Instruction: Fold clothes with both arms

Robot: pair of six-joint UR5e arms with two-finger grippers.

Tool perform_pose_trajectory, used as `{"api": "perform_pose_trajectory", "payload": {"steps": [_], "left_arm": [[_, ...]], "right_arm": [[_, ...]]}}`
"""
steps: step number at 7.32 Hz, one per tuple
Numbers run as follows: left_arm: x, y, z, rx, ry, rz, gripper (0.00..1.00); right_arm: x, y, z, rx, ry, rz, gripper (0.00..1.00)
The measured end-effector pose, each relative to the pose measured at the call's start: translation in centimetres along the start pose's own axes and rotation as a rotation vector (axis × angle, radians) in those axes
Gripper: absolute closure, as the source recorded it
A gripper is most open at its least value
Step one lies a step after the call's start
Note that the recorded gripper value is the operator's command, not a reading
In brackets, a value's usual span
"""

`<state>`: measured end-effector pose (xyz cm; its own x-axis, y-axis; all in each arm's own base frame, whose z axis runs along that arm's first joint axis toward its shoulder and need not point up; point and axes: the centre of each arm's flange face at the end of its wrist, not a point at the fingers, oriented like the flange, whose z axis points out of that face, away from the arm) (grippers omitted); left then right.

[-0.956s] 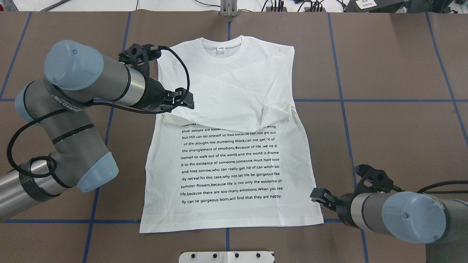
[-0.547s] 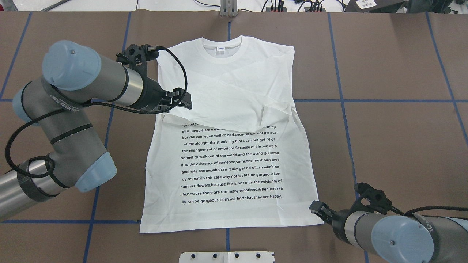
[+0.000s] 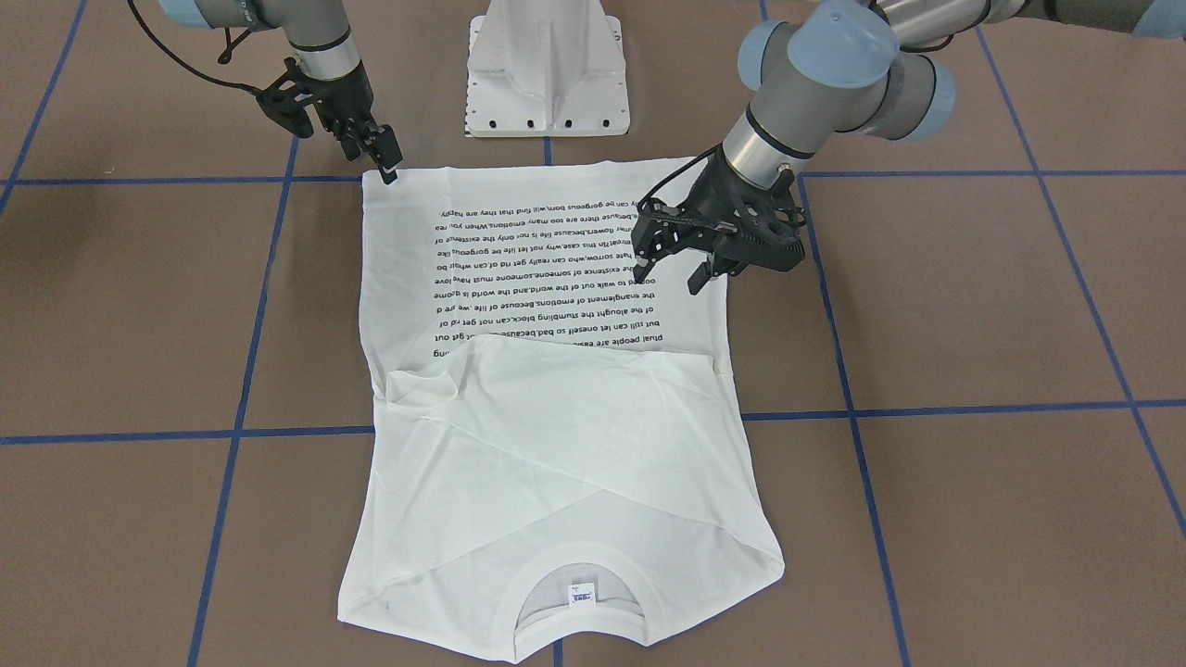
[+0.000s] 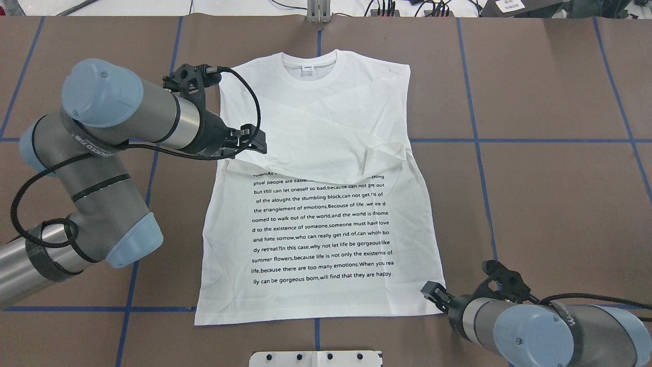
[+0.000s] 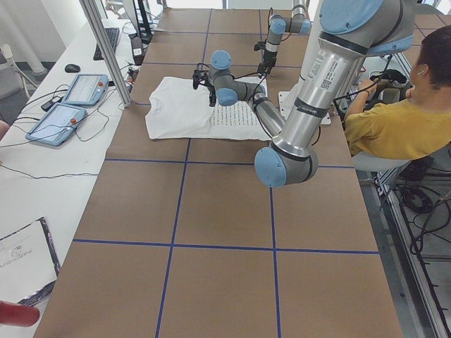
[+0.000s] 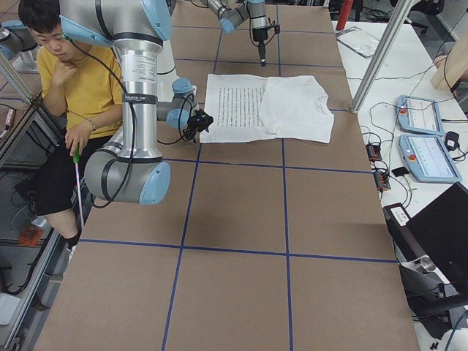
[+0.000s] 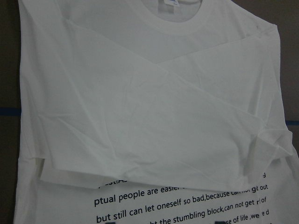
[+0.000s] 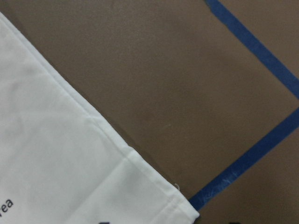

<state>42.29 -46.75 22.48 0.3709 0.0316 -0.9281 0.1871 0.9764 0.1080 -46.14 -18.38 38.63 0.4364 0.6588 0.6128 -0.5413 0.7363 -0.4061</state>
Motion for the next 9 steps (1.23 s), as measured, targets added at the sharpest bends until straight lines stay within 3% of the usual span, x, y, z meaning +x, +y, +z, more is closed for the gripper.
{"api": "perform_pose_trajectory", "payload": {"steps": [1, 4, 5, 6, 7, 9], "left_arm": [[-0.02, 0.0, 0.01, 0.001, 0.0, 0.0, 0.23], [0.04, 0.02, -0.07, 0.001, 0.001, -0.002, 0.23], [0.06, 0.02, -0.09, 0.002, 0.002, -0.003, 0.23], [0.08, 0.02, -0.13, 0.002, 0.002, -0.003, 0.23], [0.11, 0.0, -0.21, 0.003, 0.003, -0.003, 0.23], [0.2, 0.01, -0.36, 0.004, 0.006, -0.003, 0.23]], "right_arm": [[-0.03, -0.02, 0.18, 0.002, 0.002, 0.001, 0.27], [0.33, -0.52, 0.49, 0.015, 0.011, 0.003, 0.3], [0.38, -0.58, 0.59, 0.017, 0.013, 0.003, 0.53], [0.43, -0.61, 0.69, 0.019, 0.015, 0.002, 0.89], [0.45, -0.62, 0.76, 0.02, 0.017, 0.002, 1.0], [0.32, -0.6, 0.51, 0.014, 0.015, 0.004, 1.0]]}}
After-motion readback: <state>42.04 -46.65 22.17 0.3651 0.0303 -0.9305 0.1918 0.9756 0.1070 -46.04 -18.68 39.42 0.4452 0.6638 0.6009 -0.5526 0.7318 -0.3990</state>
